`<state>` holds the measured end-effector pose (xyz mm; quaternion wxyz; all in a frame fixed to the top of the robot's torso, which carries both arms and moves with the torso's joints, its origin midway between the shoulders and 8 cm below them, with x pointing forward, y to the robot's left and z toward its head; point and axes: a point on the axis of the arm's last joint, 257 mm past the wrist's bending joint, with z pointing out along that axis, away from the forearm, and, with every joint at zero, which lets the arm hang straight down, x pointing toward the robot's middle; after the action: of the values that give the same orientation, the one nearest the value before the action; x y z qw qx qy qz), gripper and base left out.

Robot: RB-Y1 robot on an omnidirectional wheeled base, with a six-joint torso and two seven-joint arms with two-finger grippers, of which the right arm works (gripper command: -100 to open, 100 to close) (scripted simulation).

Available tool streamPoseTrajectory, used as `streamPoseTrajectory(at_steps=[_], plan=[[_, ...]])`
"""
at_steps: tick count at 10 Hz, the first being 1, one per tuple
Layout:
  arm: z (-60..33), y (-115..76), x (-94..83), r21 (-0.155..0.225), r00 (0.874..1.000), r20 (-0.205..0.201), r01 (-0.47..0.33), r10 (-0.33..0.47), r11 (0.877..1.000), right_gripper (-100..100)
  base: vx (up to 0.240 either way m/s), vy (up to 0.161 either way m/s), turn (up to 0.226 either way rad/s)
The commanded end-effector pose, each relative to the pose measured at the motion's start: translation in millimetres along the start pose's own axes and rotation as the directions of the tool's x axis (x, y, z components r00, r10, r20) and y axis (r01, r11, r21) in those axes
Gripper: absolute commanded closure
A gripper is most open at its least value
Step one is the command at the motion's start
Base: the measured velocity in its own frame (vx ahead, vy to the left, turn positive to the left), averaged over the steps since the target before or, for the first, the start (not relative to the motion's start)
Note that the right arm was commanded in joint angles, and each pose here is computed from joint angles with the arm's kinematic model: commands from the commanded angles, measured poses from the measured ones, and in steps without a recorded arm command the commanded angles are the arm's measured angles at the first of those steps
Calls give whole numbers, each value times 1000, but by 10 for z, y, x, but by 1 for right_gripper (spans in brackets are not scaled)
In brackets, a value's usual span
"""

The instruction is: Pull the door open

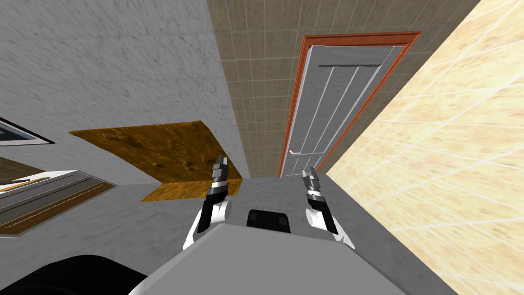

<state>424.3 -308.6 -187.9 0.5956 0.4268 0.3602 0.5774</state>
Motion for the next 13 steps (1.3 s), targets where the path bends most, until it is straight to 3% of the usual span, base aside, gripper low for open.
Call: streamPoseTrajectory(at_steps=[1, 8, 13], plan=[[-10, -132, -12, 20, 1000, -4, -1, 1, 1000, -100, 87, -66, 77], [-115, -681, -78, 115, 1000, -15, 2, 0, 993, -100, 86, -70, 67], [-186, -954, -131, 166, 1000, -19, 8, -5, 986, -100, 70, -54, 53]])
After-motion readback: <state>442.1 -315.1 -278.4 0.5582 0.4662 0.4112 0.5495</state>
